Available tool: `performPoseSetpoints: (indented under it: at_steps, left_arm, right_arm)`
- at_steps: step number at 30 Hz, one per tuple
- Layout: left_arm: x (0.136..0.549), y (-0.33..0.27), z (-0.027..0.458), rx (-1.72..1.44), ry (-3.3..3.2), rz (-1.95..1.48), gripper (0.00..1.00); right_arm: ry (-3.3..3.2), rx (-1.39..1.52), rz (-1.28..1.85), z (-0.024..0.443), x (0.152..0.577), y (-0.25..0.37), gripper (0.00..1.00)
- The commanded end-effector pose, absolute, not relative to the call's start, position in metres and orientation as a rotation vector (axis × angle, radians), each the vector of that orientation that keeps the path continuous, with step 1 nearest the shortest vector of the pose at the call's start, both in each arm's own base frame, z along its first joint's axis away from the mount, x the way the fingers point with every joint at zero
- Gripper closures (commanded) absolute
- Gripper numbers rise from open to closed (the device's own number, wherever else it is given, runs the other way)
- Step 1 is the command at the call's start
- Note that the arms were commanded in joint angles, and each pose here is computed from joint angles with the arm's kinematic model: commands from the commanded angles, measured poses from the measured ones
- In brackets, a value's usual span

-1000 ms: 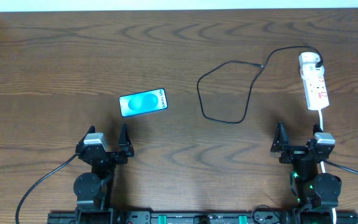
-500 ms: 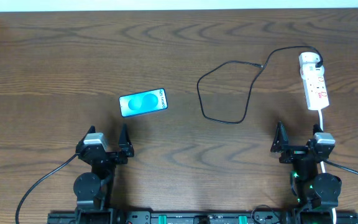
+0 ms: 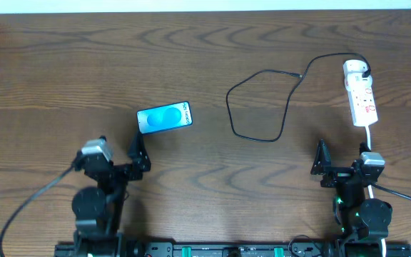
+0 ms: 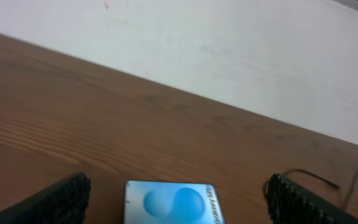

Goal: Plug charger to phone and switch on socket
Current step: 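Raise the left arm and move its gripper above the blue phone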

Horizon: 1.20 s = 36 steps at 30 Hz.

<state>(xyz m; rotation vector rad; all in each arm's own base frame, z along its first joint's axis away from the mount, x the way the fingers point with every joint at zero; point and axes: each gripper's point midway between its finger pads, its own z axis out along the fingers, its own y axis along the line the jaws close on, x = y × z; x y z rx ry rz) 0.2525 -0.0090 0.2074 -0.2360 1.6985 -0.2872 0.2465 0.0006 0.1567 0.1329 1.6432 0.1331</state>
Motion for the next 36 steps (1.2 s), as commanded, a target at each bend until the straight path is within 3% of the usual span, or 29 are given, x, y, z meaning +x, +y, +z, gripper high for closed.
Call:
performPoseSetpoints:
  at_steps: [1,12,21,32,36]
  left_arm:
    - [0.269,-0.023,0.23,-0.234,1.766,-0.387,0.09]
    - [0.316,-0.046,0.269,-0.202,2.002,-0.515,0.09]
    - [0.327,-0.046,0.331,-0.207,2.027,-0.514,0.09]
    - [0.313,-0.065,0.306,-0.239,2.157,-0.667,0.09]
    - [0.314,-0.053,0.299,-0.443,2.163,-0.664,0.09]
  right_arm:
    - [1.646,0.117,0.124,0.156,0.246,0.002,0.01]
    - [1.646,0.117,0.124,0.156,0.246,0.002,0.01]
    - [1.646,0.117,0.124,0.156,0.246,0.002,0.01]
    - [1.646,0.117,0.124,0.156,0.246,0.002,0.01]
    - [1.646,0.117,0.124,0.156,0.246,0.002,0.01]
